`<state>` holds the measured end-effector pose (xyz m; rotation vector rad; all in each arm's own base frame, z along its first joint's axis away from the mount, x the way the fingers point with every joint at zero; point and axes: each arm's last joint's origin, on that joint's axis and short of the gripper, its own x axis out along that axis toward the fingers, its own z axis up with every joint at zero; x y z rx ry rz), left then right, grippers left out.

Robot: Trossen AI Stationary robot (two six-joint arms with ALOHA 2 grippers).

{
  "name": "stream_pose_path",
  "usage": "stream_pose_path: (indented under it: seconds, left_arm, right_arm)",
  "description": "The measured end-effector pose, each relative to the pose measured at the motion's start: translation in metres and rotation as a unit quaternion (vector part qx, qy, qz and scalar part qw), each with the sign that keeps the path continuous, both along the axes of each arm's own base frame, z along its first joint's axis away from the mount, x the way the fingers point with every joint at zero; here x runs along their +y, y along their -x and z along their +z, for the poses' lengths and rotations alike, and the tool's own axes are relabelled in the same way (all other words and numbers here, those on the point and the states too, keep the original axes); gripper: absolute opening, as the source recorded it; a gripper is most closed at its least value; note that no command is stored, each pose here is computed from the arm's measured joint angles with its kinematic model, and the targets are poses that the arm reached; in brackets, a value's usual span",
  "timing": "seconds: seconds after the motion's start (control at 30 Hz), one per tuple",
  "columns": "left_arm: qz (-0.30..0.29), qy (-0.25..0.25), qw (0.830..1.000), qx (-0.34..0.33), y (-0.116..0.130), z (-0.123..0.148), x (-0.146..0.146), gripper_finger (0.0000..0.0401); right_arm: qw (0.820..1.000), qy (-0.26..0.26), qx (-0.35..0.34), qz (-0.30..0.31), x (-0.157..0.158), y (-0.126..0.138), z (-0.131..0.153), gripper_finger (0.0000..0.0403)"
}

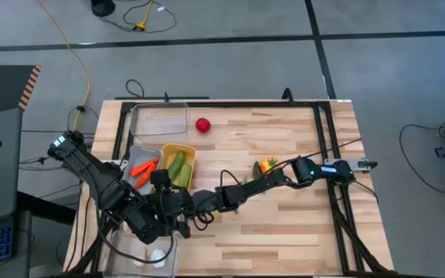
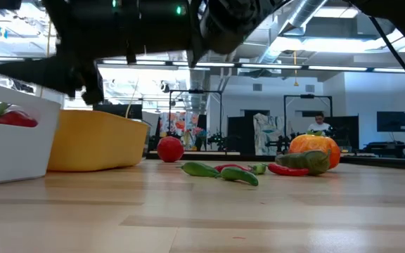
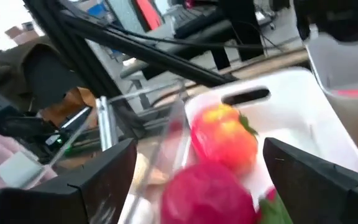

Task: Sort produce into baskets
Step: Put the top left tomato to the white bin

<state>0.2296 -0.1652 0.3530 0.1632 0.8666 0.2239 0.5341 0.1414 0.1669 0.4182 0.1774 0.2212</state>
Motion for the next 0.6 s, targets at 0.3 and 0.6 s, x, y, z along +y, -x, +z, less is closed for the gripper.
stream_pose_path:
  seconds: [0.3,0.6]
  left_arm:
    - [-0.002,0.016,1.000,-0.026,0.002,0.019,0.022,0.0311]
    - [0.023,-0.015,0.997,-0.078,0.026,0.056,0.080,0.0311]
  right_arm:
    - [0.991,0.087,0.101,0.002,-0.003,0.024,0.048,0.0375]
    - [0.936,0.233,0.249,-0.087,-0.004,0.075,0.087,0.0376]
